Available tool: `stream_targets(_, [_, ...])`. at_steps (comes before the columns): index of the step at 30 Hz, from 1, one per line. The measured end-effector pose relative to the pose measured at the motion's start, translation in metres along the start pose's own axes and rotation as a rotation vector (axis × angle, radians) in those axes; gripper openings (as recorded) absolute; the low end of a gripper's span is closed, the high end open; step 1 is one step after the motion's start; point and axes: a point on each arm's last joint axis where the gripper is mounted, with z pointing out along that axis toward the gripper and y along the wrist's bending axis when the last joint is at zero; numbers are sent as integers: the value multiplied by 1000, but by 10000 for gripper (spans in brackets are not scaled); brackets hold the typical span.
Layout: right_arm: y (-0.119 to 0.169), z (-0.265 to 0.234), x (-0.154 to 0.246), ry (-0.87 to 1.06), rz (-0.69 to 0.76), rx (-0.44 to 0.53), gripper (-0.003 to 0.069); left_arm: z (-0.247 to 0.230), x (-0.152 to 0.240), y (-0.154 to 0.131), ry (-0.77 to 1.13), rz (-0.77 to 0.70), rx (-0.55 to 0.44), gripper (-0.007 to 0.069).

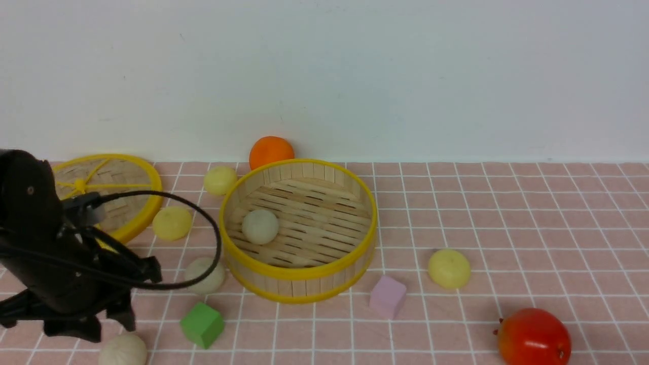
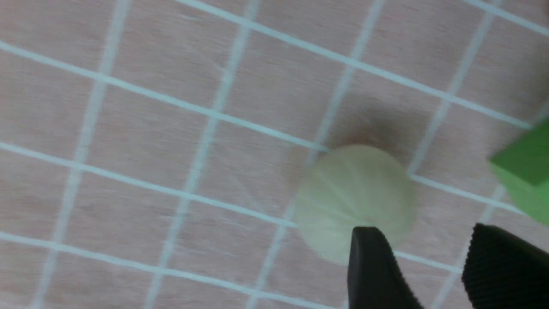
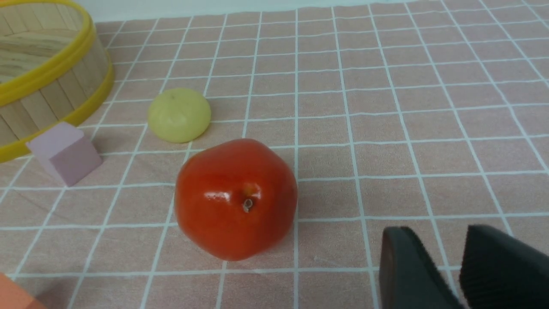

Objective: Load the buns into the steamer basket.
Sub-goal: Use the left arm to grab a steamed stuffed bun, then use the left arm to put the steamed stuffed bun into the steamer

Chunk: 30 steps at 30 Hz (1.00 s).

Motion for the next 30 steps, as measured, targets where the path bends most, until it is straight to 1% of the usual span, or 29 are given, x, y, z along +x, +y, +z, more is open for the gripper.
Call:
stream_targets(2, [0,0,0,0,0,0,239,3,0,-1,7,-5,3,344])
stream_targets(9, [0,0,0,0,0,0,239,29,-2,1,75,-14,-37,344])
stream_targets(14, [0,0,0,0,0,0,239,37,-4,1,73,-5,-48,338])
stream_targets(17, [0,0,0,0,0,0,239,38,-4,1,72,4,-51,300])
stream_targets(18, [0,0,0,0,0,0,239,38,-4,1,72,13,-51,267])
stream_targets(20, [0,0,0,0,0,0,239,38,-4,1,72,24,-50,233])
stream_targets(21, [0,0,0,0,0,0,239,38,-4,2,77,31,-53,183])
stream_targets(23, [0,0,0,0,0,0,239,37,-3,2,83,36,-57,136])
stream_targets(24, [0,0,0,0,0,0,239,37,-3,2,85,40,-60,80])
stream_targets(25, [0,0,0,0,0,0,239,36,-3,2,86,44,-62,55])
stream_targets(26, [0,0,0,0,0,0,239,36,-3,3,85,46,-62,49])
stream_targets(27, [0,0,0,0,0,0,239,31,-3,2,84,59,-68,16])
stream_targets(30, [0,0,0,0,0,0,239,15,-8,0,61,75,-66,15])
